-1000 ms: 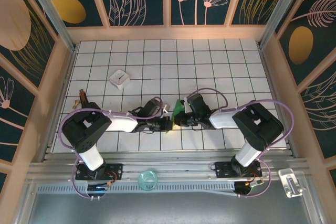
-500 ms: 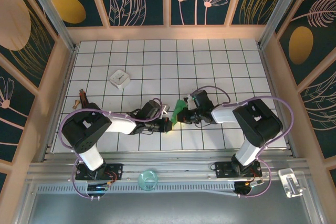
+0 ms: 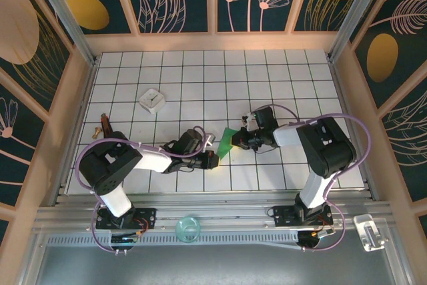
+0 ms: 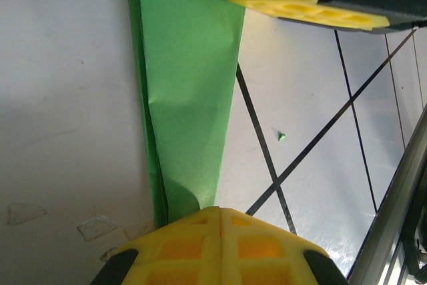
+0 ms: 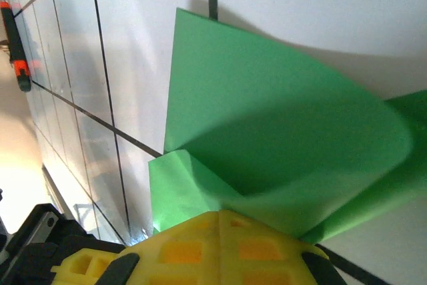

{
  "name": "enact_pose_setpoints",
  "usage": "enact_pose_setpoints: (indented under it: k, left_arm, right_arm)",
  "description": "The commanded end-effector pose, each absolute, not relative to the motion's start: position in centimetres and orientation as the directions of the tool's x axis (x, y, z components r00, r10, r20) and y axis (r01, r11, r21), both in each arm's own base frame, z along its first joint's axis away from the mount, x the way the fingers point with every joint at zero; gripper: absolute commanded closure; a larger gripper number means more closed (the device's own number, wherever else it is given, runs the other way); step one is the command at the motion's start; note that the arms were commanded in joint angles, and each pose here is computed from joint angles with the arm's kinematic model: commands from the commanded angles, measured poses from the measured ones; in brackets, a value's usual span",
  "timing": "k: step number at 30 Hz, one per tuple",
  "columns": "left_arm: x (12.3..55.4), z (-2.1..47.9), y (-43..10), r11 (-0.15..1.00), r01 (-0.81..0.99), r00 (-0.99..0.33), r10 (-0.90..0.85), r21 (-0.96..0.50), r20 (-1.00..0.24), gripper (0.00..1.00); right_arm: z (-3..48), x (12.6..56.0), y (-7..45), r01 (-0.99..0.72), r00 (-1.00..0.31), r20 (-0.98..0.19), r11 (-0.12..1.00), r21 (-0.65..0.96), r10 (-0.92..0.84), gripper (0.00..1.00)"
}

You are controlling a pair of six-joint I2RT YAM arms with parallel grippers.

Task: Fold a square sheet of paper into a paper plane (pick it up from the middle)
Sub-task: Perform the fifth fold on the wing at the bottom-center of the table.

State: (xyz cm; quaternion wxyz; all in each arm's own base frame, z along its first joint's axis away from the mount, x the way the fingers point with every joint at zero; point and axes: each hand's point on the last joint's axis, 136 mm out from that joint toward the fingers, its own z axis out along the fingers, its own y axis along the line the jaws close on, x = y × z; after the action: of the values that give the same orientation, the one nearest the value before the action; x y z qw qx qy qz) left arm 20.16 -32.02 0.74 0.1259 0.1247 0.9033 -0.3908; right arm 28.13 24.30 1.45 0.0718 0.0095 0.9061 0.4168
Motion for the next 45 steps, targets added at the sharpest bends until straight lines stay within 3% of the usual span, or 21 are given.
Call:
enact_pose_setpoints:
  k: [1, 15, 19, 21, 23, 25, 29, 32, 35, 45]
  left_arm:
    - [11.8, -8.3, -22.1, 0.901, 0.135, -0.981, 0.180, -0.413, 0.073, 1.00]
    - [12.6, -7.3, -23.2, 0.884, 0.125, -0.986, 0.161, -0.451, 0.043, 1.00]
    - [15.2, -4.1, -26.2, 0.833, 0.110, -0.994, 0.106, -0.542, -0.039, 1.00]
    - [17.0, -1.1, -28.5, 0.775, 0.115, -0.993, 0.065, -0.622, -0.104, 0.93]
    - [19.1, 2.6, -30.4, 0.713, 0.140, -0.982, 0.014, -0.687, -0.186, 0.76]
    - [20.7, 5.7, -31.0, 0.678, 0.170, -0.962, -0.043, -0.716, -0.269, 0.67]
    - [23.7, 7.7, -28.3, 0.703, 0.117, -0.905, -0.215, -0.702, -0.366, 0.52]
    - [25.8, 6.5, -26.8, 0.692, 0.045, -0.908, -0.272, -0.720, -0.318, 0.54]
    - [26.6, 5.6, -29.0, 0.675, 0.086, -0.944, -0.180, -0.733, -0.276, 0.55]
    - [26.1, 5.4, -32.0, 0.574, 0.135, -0.972, -0.083, -0.808, -0.221, 0.61]
  right_arm:
    - [-2.9, 30.6, 18.8, 0.100, -0.965, -0.134, 0.789, 0.606, 0.225, 0.98]
    - [-2.3, 36.3, 13.9, 0.223, -0.899, -0.154, 0.731, 0.644, 0.410, 0.99]
    - [1.4, 37.5, 13.5, 0.155, -0.877, -0.228, 0.699, 0.698, 0.422, 0.98]
    - [4.0, 36.9, 13.6, 0.090, -0.863, -0.310, 0.724, 0.684, 0.400, 0.96]
    - [6.3, 35.4, 14.4, 0.011, -0.849, -0.399, 0.767, 0.642, 0.347, 0.94]
    - [7.5, 33.3, 15.7, -0.048, -0.841, -0.458, 0.802, 0.595, 0.289, 0.91]
    - [6.9, 29.5, 18.9, -0.110, -0.858, -0.471, 0.821, 0.561, 0.207, 0.82]
    - [6.4, 28.6, 20.9, -0.118, -0.866, -0.460, 0.816, 0.566, 0.194, 0.77]
    - [5.7, 28.8, 21.5, -0.078, -0.873, -0.435, 0.817, 0.572, 0.222, 0.73]
    - [2.5, 27.0, 22.0, -0.012, -0.914, -0.338, 0.819, 0.574, 0.223, 0.72]
